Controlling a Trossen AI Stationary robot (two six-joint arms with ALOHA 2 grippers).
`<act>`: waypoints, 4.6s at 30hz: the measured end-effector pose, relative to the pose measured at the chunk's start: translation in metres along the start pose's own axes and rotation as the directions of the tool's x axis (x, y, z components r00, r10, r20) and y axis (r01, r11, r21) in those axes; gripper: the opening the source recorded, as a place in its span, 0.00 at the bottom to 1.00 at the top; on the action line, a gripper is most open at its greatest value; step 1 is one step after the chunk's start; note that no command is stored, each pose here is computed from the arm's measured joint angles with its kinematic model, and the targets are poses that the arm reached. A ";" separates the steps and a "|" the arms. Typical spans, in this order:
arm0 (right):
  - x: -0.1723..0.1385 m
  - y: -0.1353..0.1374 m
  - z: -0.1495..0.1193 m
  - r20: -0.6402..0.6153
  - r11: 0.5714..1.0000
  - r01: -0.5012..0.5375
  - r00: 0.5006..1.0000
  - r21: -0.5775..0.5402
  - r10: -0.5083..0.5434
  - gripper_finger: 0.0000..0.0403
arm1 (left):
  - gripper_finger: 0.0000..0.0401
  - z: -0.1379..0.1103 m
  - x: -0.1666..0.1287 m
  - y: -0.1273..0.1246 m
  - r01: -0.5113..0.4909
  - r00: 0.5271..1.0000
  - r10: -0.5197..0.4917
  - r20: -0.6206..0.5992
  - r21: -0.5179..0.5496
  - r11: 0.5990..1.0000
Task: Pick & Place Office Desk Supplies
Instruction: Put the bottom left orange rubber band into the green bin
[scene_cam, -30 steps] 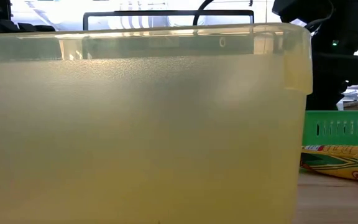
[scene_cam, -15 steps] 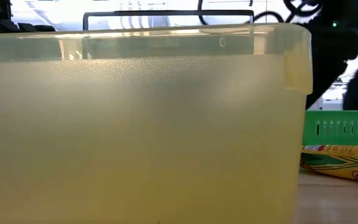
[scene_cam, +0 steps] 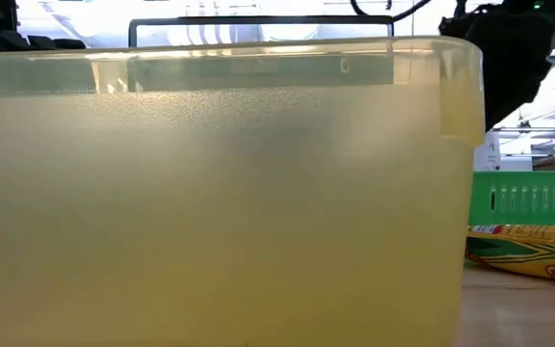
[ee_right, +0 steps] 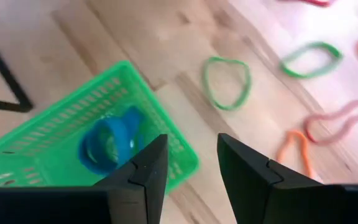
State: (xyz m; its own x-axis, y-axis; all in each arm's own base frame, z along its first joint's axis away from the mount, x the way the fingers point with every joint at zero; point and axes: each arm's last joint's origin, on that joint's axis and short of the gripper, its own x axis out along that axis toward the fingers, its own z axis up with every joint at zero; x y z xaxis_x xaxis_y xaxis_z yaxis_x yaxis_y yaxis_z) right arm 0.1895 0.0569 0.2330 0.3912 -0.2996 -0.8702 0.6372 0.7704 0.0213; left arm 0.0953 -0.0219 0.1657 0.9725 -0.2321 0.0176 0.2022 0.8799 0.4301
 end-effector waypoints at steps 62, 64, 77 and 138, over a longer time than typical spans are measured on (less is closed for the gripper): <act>0.101 -0.105 -0.046 -0.113 0.974 0.064 0.993 0.219 -0.040 0.29 | 0.03 0.000 0.000 0.000 -0.001 1.000 0.001 0.000 0.000 1.000; 0.101 -0.105 -0.047 -0.114 0.973 0.067 0.993 0.219 -0.043 0.28 | 0.03 0.000 0.000 0.000 -0.001 1.000 0.001 -0.001 0.000 1.000; 0.099 -0.104 -0.043 -0.109 0.975 0.060 0.993 0.214 -0.037 0.08 | 0.03 0.000 0.000 0.000 -0.001 1.000 0.001 -0.001 0.000 1.000; -0.001 -0.014 0.004 0.030 0.907 -0.352 0.929 -0.232 0.368 0.02 | 0.03 0.000 0.000 0.000 0.000 1.000 0.000 0.000 0.000 1.000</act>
State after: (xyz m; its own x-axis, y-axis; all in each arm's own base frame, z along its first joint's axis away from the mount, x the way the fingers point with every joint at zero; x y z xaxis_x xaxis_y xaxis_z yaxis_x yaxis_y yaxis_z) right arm 0.1824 0.0443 0.2358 0.6182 -0.0118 -0.7859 0.2861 0.9347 0.2110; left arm 0.0953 -0.0219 0.1658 0.9726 -0.2317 0.0177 0.2018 0.8800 0.4299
